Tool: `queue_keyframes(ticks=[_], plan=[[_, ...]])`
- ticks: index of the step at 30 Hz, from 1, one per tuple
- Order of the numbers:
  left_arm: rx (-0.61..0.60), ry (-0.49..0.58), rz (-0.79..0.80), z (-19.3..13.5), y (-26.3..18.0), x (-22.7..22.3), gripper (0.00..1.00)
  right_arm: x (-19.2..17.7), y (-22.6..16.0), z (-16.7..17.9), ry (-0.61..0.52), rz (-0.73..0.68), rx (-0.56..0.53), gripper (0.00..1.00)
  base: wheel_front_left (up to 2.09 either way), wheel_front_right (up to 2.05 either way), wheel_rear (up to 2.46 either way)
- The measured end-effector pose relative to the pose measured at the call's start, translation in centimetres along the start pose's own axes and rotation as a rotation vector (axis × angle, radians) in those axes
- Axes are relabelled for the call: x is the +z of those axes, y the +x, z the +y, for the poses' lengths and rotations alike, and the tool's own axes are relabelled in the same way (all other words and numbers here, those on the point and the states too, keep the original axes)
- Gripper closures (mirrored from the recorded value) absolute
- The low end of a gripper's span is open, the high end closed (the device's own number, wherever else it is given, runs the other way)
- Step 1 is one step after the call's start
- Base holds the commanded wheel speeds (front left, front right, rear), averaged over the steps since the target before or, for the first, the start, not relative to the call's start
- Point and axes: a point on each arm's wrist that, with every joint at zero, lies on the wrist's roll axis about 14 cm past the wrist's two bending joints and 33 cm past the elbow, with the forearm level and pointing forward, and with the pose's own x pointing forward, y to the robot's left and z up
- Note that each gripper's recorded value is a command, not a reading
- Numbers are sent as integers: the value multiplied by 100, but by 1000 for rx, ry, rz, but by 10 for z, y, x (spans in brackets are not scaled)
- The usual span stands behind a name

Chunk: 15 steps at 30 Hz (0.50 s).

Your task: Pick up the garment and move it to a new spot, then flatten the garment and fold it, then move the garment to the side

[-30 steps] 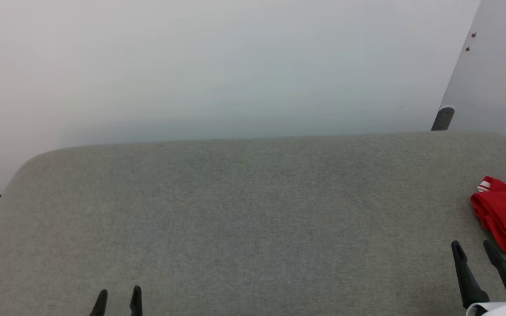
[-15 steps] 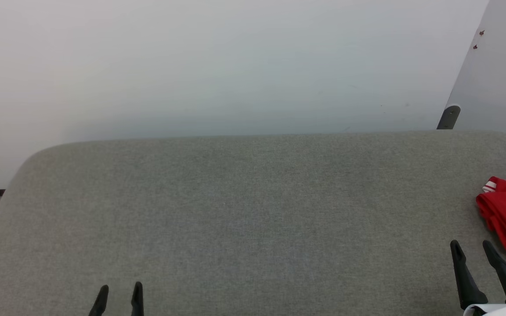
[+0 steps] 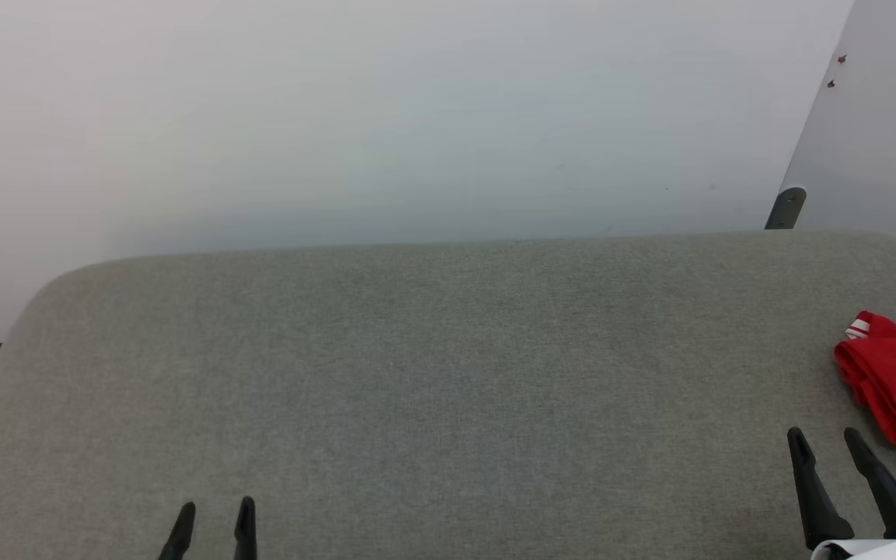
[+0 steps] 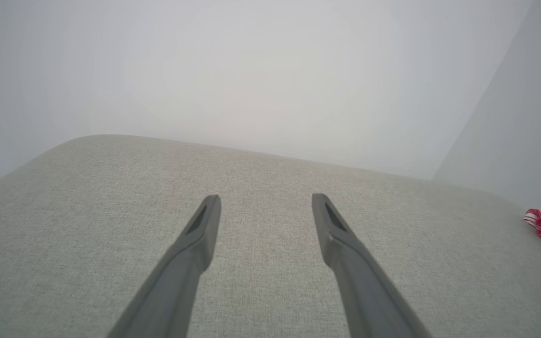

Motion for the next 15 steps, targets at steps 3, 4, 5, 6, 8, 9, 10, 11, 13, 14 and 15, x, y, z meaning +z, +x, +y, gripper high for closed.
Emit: queue_keyframes(ticks=[3,4,5,6,8,9,10,11,13,14,15], plan=[[-2,-6,2,0,1,-1,0,0,-1,-1,11,-3,-7,0,0,0,0],[-1,-12,2,0,2,-1,0,0,-2,-1,14,-5,-10,0,0,0,0],[-1,-15,3,0,2,-1,0,0,-2,-1,16,-6,-11,0,0,0,0],[-1,-16,2,0,2,-1,0,0,-2,-1,18,-6,-13,0,0,0,0],[3,-20,15,1,1,-5,100,-6,-4,-1,24,10,-17,100,0,0,0],[7,-24,29,1,-1,-10,100,-11,-5,-1,29,24,-21,100,0,0,0],[11,-28,44,1,-3,-14,100,-16,-7,-2,34,38,-26,100,0,0,0],[14,-33,57,1,-5,-18,100,-21,-9,-2,39,55,-31,100,0,0,0],[25,-58,74,2,-6,-23,100,-27,-11,-3,62,71,-41,100,0,0,0],[31,-75,75,2,-6,-24,100,-28,-11,-3,82,74,-44,100,0,0,0],[36,-92,81,3,-6,-25,100,-28,-11,-3,102,75,-48,100,0,0,0]])
